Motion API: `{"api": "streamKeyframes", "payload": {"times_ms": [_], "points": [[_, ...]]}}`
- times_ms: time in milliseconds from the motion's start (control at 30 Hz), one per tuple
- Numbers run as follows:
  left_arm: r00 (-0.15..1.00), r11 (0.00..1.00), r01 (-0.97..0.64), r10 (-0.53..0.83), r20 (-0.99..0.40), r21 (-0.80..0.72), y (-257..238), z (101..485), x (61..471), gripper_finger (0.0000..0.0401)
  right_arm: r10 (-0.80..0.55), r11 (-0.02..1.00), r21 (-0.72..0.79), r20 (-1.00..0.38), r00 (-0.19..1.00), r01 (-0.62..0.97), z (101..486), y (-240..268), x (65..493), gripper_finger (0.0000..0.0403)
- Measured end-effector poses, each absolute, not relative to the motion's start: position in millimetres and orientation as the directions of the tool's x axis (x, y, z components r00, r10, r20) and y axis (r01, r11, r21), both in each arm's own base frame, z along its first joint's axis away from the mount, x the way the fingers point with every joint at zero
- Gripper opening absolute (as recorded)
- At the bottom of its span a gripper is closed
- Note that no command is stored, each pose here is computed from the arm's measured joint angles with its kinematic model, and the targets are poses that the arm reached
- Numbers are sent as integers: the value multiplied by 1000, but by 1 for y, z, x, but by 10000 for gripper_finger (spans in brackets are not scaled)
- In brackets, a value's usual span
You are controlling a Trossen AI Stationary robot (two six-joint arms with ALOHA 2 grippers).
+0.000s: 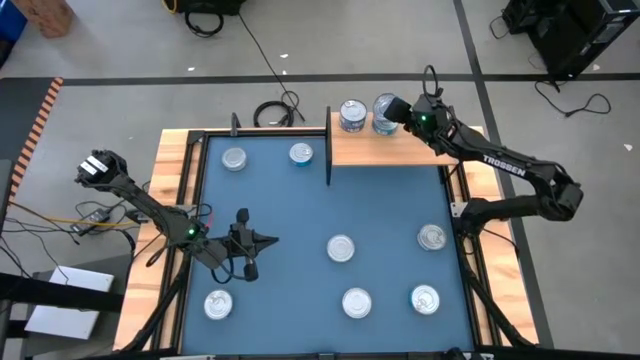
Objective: Stack canned seafood by type on shelf
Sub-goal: Stack the center light blue tuna can on top of the light blue tuna can on the shelf
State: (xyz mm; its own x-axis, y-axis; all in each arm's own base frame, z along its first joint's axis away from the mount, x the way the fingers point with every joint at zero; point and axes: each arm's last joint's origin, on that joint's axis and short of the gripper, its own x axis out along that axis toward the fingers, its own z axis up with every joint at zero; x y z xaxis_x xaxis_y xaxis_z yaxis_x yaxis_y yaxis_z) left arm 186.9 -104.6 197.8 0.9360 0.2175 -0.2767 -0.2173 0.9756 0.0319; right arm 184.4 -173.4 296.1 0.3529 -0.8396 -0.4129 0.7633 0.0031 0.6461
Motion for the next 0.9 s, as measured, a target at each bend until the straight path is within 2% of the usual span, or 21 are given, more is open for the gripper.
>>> {"api": "streamKeyframes", "payload": {"times_ms": [333,667,900], "points": [[936,976,-217,217,-277,32,-105,198,187,0,-818,-12,637,-450,359,770,287,-178,189,122],[938,980,-200,198,-283,25,-104,198,188,1,-809,-76,702,-458,367,708,286,-179,190,122],[952,994,-103,110,-287,40,-91,201,199,1,-810,-98,723,-458,367,684,286,-179,190,122]]}}
